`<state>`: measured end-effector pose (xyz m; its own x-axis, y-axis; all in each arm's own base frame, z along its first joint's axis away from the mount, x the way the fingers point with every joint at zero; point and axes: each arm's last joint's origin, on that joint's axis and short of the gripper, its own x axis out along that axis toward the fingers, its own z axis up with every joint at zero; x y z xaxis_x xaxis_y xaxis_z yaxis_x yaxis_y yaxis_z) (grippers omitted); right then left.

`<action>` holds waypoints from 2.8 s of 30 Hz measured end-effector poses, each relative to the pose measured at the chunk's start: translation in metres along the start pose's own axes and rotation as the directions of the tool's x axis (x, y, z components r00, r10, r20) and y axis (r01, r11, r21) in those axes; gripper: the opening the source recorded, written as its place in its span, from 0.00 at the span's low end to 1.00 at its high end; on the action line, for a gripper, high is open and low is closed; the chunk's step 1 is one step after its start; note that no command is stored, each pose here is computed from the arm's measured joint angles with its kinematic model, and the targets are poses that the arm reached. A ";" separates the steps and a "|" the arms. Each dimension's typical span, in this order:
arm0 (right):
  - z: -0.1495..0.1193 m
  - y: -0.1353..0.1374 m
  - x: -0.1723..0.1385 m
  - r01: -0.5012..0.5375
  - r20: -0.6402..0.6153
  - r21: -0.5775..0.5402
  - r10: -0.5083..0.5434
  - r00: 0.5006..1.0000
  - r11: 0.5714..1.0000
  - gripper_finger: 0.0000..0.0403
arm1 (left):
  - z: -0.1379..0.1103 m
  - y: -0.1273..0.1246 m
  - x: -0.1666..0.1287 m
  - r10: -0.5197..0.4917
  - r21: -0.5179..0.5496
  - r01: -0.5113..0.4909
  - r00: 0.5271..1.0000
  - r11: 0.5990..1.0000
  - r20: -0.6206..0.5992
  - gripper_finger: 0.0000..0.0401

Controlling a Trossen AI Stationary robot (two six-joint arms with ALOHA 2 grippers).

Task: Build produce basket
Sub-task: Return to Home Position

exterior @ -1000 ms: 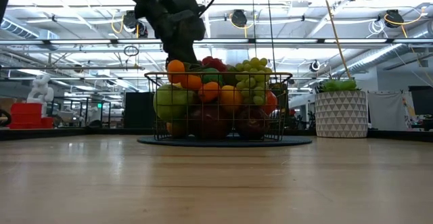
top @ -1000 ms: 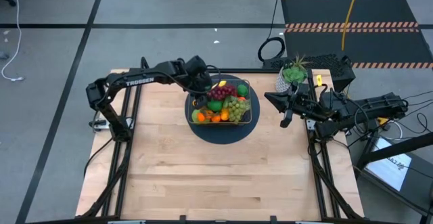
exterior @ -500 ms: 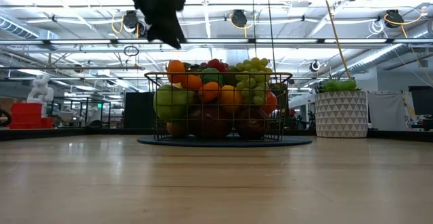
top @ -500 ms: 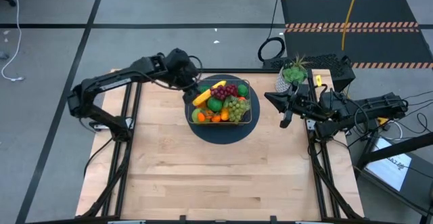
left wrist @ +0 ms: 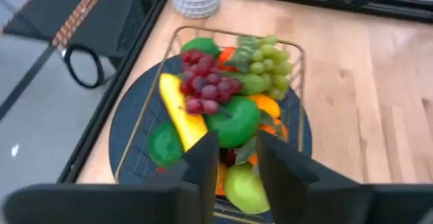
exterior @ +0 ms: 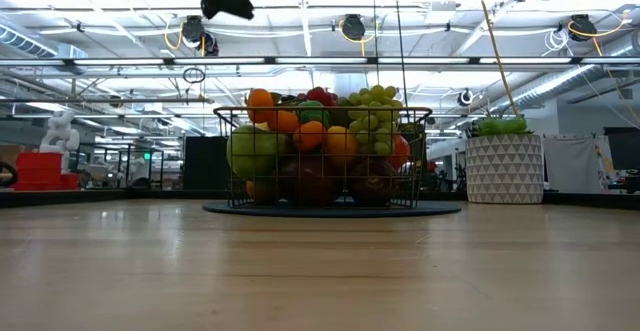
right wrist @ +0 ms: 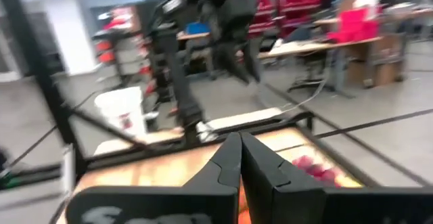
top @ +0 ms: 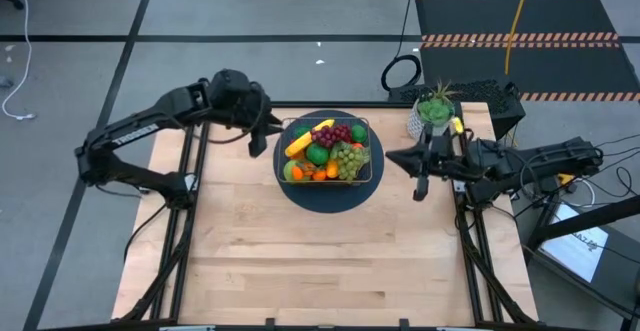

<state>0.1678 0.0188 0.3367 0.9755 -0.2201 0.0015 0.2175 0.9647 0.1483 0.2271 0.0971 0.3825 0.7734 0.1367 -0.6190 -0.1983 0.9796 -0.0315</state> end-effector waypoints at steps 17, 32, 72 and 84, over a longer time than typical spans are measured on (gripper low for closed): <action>-0.070 -0.009 -0.006 -0.125 -0.181 -0.019 0.119 0.976 0.992 0.00 | -0.051 -0.043 -0.015 -0.115 0.038 0.110 0.983 0.993 0.141 0.03; -0.143 -0.025 -0.027 -0.233 -0.158 -0.026 0.226 0.961 0.972 0.00 | -0.088 -0.070 0.014 -0.194 0.092 0.179 0.962 0.980 0.194 0.01; -0.148 -0.048 -0.063 -0.315 0.089 -0.162 0.332 0.939 0.935 0.00 | -0.166 -0.093 0.015 -0.117 0.058 0.102 0.891 0.993 0.438 0.01; -0.148 -0.058 -0.066 -0.256 0.096 -0.205 0.280 0.955 0.945 0.00 | -0.166 -0.092 0.015 -0.098 0.081 0.069 0.894 0.994 0.438 0.01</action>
<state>0.0958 -0.0014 0.1811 0.9895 0.0456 0.1375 -0.0372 0.9973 -0.0630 0.1574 -0.0159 0.2457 0.9743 0.0908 -0.2062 -0.0950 0.9954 -0.0105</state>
